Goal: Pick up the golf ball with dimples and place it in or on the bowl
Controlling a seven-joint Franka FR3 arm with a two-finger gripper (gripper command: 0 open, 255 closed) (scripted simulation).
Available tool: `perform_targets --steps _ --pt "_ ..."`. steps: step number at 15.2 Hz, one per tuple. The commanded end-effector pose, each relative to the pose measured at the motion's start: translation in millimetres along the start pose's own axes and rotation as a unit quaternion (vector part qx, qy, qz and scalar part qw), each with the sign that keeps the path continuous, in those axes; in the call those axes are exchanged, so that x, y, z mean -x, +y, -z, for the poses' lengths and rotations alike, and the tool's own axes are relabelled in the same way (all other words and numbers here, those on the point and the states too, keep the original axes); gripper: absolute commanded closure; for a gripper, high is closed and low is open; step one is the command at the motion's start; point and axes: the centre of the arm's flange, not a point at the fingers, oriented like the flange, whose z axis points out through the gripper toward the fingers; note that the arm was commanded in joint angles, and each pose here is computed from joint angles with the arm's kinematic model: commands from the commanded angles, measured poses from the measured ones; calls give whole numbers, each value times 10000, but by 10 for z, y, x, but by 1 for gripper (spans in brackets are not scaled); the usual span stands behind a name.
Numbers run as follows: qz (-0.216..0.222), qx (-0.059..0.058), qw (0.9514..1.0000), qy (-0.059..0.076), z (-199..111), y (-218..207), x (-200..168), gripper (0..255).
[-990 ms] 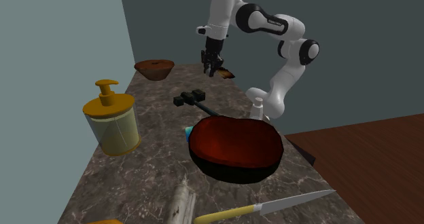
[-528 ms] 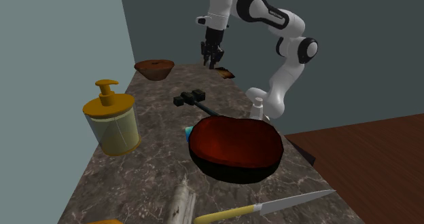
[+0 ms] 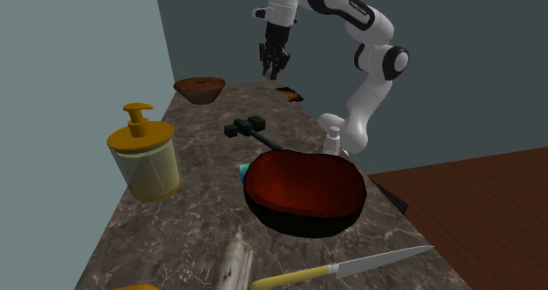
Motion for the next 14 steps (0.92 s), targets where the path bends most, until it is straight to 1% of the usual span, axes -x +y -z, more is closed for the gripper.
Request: perform_targets --steps 1,14 --pt "-1 -1 10000 -1 26 -170 -107 255" --pt "-1 -1 10000 -1 172 -1616 -1020 255"
